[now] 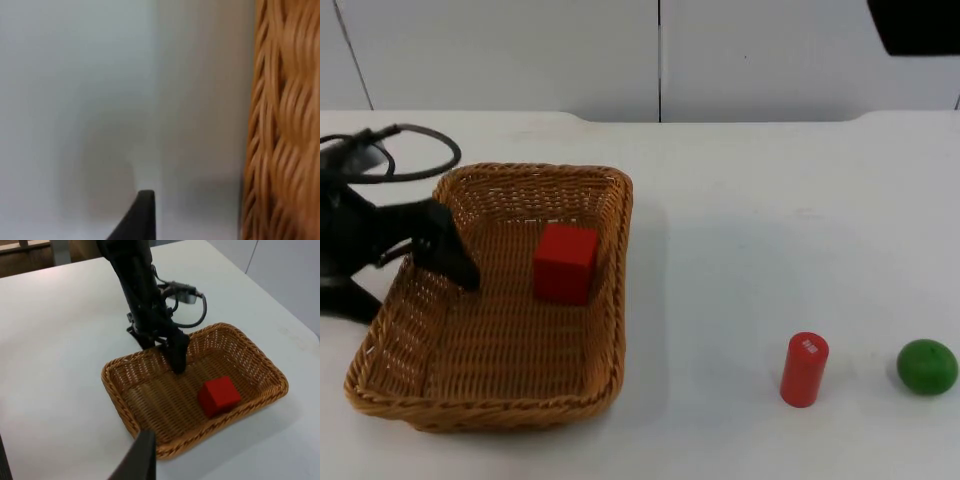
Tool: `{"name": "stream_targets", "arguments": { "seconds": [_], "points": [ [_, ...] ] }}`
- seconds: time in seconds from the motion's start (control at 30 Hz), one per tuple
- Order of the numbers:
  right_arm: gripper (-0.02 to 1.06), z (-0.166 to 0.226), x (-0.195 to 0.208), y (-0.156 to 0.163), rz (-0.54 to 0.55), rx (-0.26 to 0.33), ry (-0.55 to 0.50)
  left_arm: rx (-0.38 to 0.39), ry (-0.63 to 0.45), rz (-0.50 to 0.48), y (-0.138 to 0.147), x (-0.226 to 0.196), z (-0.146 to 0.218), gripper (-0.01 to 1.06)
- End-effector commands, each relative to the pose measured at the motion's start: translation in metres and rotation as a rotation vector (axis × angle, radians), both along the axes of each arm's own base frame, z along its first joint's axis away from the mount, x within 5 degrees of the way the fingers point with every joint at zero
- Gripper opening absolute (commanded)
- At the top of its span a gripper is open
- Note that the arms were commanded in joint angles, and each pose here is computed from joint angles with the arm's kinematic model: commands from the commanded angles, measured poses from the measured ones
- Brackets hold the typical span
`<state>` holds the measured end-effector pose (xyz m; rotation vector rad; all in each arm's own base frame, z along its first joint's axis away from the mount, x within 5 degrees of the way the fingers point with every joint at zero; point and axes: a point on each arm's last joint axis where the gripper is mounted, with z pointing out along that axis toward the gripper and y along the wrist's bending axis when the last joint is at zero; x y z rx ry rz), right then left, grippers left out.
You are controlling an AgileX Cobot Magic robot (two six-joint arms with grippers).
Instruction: Pick up the basket with the left hand and place the object to the left of the red cylinder into the basket with the right hand.
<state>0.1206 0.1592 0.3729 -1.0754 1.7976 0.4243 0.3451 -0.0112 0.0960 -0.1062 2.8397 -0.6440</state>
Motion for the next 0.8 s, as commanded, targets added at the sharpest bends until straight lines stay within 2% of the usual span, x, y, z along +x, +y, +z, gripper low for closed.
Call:
{"name": "stream_targets", "arguments": {
  "seconds": [0.0, 0.1, 0.3, 0.43, 0.77],
  "points": [
    [0.91, 0.002, -0.001, 0.0, 0.001, 0.01, -0.012, 0.017, -0.048, -0.005, 0.001, 0.002, 0.013, 1.05],
    [0.91, 0.002, -0.001, 0.0, -0.001, 0.012, -0.009, 0.061, -0.112, -0.033, 0.003, 0.001, 0.035, 1.05],
    [0.91, 0.002, -0.001, 0.0, -0.001, 0.012, -0.009, 0.114, -0.188, -0.015, 0.007, -0.004, 0.07, 1.05],
    [0.91, 0.002, -0.001, 0.0, -0.001, 0.012, -0.009, 0.15, -0.297, -0.007, 0.008, -0.014, 0.113, 1.05],
    [0.91, 0.002, 0.0, 0.0, 0.0, 0.018, -0.013, 0.115, -0.468, -0.048, -0.001, -0.06, 0.194, 1.05]
  ]
}}
